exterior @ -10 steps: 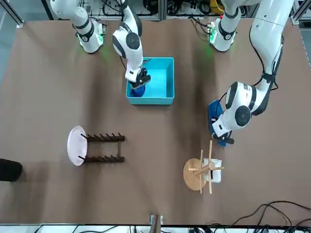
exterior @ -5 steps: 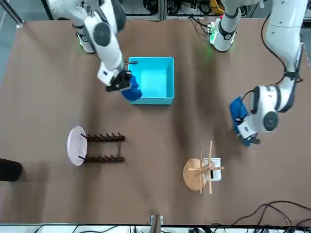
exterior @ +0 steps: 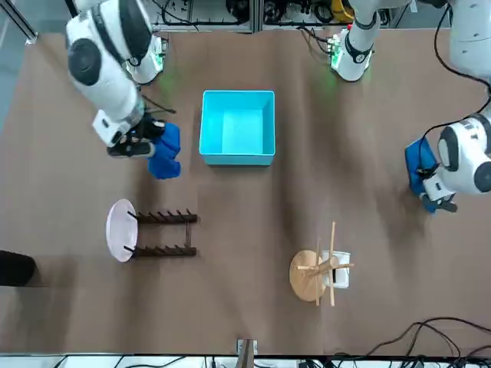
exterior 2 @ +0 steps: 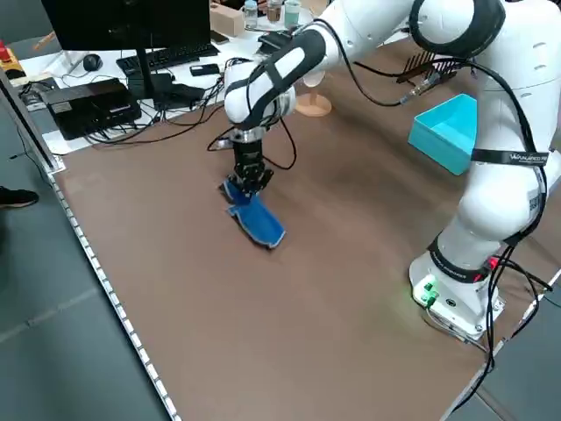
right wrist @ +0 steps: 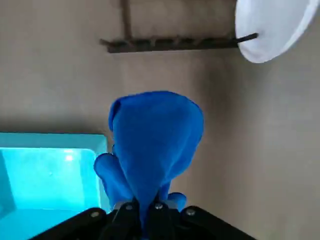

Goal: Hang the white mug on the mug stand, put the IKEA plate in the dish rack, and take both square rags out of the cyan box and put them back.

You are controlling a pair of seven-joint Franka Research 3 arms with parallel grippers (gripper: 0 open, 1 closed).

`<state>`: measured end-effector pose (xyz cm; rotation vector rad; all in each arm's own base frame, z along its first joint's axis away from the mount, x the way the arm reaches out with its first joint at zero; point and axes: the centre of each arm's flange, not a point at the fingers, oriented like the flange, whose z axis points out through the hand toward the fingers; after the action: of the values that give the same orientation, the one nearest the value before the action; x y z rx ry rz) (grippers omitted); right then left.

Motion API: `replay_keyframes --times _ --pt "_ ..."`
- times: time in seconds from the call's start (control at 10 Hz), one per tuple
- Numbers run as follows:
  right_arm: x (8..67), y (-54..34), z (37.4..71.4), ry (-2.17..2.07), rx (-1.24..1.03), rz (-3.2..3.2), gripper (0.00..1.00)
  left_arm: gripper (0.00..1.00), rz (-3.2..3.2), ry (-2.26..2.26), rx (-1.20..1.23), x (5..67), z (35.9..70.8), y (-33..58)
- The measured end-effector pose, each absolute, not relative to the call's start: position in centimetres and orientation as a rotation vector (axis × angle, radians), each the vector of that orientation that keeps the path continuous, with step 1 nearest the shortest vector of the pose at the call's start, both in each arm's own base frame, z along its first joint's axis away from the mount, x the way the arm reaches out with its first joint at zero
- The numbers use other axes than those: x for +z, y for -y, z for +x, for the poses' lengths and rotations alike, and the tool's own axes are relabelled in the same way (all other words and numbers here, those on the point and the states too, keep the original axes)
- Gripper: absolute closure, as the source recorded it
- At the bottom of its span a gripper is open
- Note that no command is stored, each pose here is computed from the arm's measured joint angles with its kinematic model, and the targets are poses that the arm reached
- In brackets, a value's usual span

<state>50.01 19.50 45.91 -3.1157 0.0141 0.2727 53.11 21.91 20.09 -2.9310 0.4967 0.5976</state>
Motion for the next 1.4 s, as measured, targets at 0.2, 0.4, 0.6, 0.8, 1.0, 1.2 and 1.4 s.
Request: replay_keyframes --times 0.2,0.4,0.6,0.8,1.0,1.2,1.4 --pt "42.2 -17.4 49.9 -0.066 0.296 -3.120 0.95 0.96 -2.932 -0.531 0.542 22.0 53.9 -21.6" --pt "37.4 -15.4 49.3 -0.101 0.267 -3.128 0.95 0.96 -2.945 -0.594 0.416 26.6 56.2 -16.8" --pt "33.6 -12.8 48.7 -0.112 0.201 -3.134 0.95 0.96 -2.965 -0.607 0.360 33.7 57.0 -9.8" --pt "31.3 -7.8 49.1 -0.075 0.178 -3.131 0.95 0.96 -2.973 -0.605 0.350 40.6 55.4 -3.4" --pt "30.2 -1.9 49.3 -0.023 0.185 -3.120 0.95 0.96 -3.020 -0.574 0.319 45.5 52.9 5.1" --pt "29.5 5.5 49.0 0.084 0.184 -3.100 0.95 0.96 -3.025 -0.504 0.284 47.2 50.3 14.2" --pt "27.7 13.9 47.8 0.202 0.143 -3.089 0.95 0.96 -3.044 -0.456 0.270 47.5 47.0 23.4"
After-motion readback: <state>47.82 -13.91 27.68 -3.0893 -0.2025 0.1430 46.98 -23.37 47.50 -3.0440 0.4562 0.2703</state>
